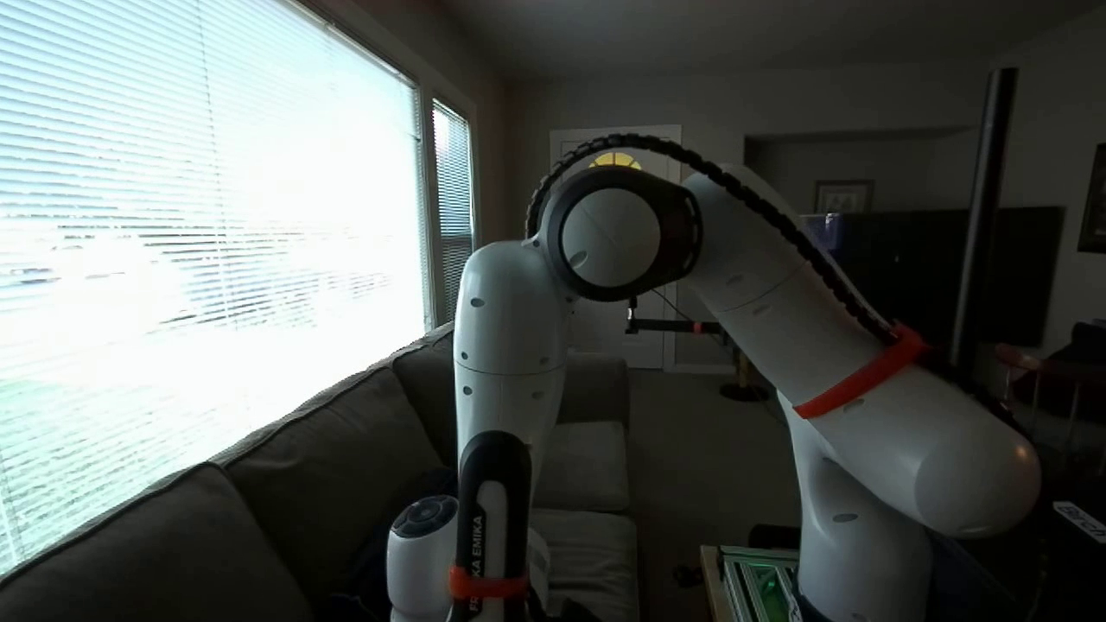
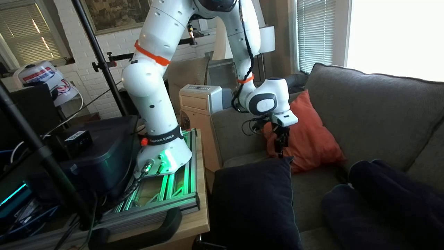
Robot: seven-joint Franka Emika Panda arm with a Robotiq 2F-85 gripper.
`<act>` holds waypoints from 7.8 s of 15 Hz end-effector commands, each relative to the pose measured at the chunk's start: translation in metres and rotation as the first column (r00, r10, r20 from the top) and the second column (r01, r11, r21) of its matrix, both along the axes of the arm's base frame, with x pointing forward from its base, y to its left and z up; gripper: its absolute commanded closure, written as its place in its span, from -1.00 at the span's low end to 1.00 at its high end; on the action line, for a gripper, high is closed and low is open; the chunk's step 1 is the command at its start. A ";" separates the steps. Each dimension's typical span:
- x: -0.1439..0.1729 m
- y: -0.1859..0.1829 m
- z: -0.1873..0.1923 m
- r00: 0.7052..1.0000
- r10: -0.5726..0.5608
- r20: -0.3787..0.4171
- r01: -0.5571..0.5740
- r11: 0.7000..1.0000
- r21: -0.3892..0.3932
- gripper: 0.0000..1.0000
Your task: Move the left black pillow to the right
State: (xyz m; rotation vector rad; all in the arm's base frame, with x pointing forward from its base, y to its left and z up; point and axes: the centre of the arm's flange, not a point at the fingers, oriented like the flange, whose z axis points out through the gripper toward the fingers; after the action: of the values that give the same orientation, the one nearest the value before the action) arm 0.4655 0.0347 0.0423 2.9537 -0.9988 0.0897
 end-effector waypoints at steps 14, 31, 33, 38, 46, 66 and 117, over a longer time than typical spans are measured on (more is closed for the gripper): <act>-0.001 0.003 -0.061 0.803 0.579 0.141 -0.583 0.813 -0.020 -1.00; 0.046 -0.039 -0.021 0.989 0.140 0.037 -0.142 0.989 0.051 0.94; 0.054 -0.041 -0.007 0.996 0.084 0.018 -0.086 0.994 0.074 0.95; 0.070 -0.060 0.036 0.998 -0.013 0.054 0.009 0.997 0.077 0.95; 0.098 -0.102 0.116 0.976 -0.114 0.184 0.114 0.993 0.010 0.95; 0.126 -0.143 0.231 0.696 -0.532 0.482 0.598 0.801 0.020 0.95; 0.120 -0.214 0.109 0.487 -0.653 0.580 0.810 0.586 -0.021 -0.03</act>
State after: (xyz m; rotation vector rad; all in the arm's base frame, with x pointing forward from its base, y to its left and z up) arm 0.5765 -0.1796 0.1714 1.9772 -2.0449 0.9023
